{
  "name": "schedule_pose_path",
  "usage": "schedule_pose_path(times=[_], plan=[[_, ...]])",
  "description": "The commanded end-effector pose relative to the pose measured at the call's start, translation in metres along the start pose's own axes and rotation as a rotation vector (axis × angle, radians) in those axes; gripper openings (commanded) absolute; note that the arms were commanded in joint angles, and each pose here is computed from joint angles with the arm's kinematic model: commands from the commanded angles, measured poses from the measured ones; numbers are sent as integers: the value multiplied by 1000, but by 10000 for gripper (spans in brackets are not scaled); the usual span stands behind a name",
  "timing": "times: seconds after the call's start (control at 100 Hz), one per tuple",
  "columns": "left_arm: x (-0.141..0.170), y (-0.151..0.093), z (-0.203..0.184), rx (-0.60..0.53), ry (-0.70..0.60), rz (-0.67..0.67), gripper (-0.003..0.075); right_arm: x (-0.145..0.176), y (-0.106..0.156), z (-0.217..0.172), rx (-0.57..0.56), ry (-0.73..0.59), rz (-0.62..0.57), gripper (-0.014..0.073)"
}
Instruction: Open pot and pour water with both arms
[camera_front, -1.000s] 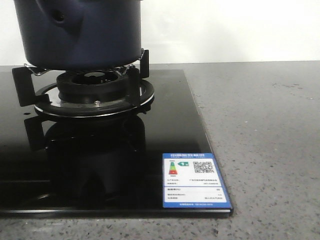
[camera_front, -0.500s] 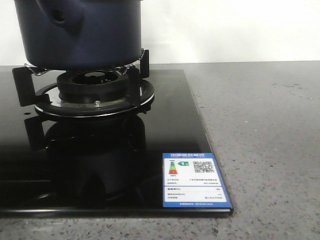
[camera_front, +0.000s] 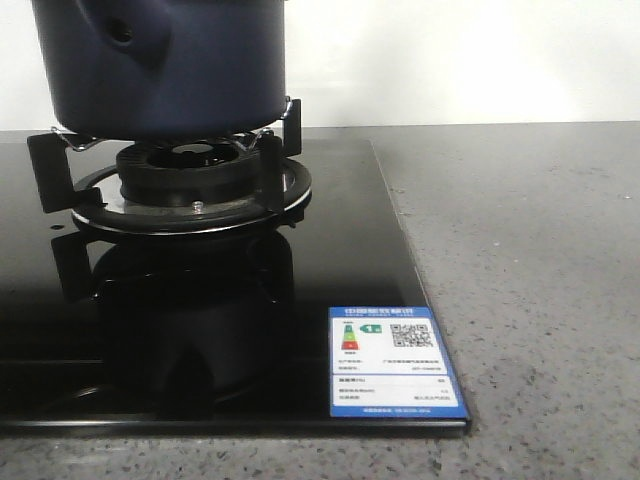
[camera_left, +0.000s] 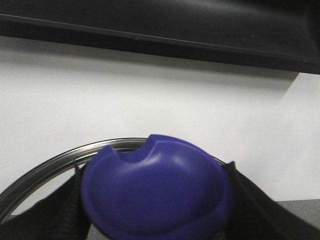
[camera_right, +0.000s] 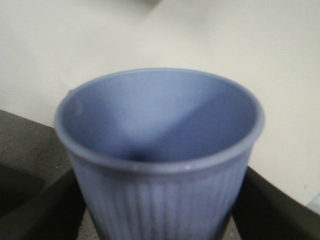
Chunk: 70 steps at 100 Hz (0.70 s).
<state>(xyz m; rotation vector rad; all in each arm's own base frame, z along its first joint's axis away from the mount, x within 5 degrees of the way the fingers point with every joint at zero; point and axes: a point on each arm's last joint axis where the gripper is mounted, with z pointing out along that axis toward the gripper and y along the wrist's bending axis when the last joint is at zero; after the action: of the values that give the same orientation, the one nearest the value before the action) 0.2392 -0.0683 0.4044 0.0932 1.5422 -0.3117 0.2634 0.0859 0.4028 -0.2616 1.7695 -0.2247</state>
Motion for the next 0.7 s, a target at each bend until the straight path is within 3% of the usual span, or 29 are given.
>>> schedule_pose_path(times=[0.0,0.32,0.69], plan=[[-28,0,-10,-17,-160,-6,370,0,-21,-21,-35,-117,110,320],[-28,0,-10,-17,-160,-6,370,77,-36,-25,-108,-46,242,320],[-28,0,-10,-17,-160,-6,370,118,-31,25,-303,26,284,318]])
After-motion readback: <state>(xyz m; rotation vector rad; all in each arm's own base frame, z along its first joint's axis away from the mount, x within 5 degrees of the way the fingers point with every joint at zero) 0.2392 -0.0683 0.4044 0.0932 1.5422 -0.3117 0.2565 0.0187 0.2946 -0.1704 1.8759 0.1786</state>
